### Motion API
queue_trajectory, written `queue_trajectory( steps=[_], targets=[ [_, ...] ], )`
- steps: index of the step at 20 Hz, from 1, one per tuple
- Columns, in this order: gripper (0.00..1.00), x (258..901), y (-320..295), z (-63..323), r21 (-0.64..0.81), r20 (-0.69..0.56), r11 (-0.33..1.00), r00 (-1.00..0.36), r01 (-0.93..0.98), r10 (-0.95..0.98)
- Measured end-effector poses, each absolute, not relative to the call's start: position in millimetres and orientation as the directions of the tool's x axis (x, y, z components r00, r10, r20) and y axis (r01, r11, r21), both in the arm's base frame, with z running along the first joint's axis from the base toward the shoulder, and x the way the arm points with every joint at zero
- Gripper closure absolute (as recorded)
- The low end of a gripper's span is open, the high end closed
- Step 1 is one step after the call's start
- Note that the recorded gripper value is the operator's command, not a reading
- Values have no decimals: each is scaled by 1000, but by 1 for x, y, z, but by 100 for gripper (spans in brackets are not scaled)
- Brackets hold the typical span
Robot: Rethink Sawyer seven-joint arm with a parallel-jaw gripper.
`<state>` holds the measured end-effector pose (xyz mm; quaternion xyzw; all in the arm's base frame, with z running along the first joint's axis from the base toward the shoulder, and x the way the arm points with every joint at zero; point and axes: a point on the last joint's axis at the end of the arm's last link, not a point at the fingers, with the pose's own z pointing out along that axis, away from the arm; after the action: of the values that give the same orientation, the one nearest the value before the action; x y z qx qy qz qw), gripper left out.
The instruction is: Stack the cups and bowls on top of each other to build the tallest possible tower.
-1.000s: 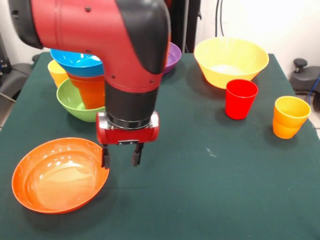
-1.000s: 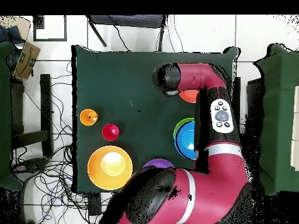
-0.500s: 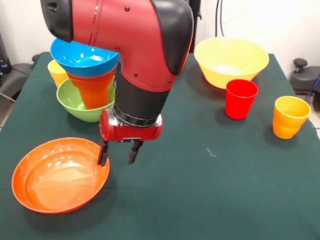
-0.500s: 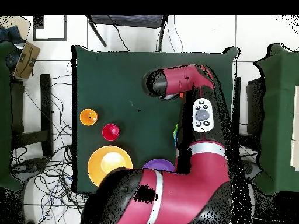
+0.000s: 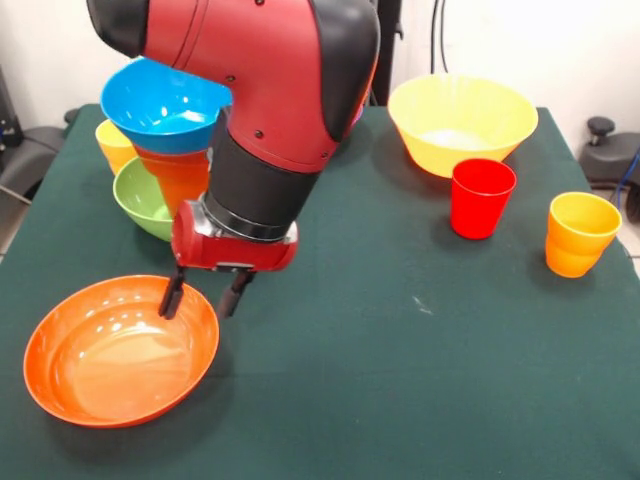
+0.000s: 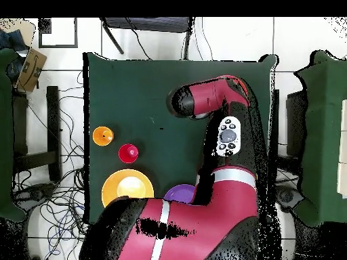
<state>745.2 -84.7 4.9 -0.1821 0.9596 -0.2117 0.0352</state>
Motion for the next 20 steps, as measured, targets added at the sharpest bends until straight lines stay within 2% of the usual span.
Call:
queue_trajectory(
  steps=[9,20],
  targets=[
    [0,745,-103,4,-447,-16,834,-929,-324,-370],
    [0,739,-102,-8,-392,-46,877,-947,-277,-319]
  ],
)
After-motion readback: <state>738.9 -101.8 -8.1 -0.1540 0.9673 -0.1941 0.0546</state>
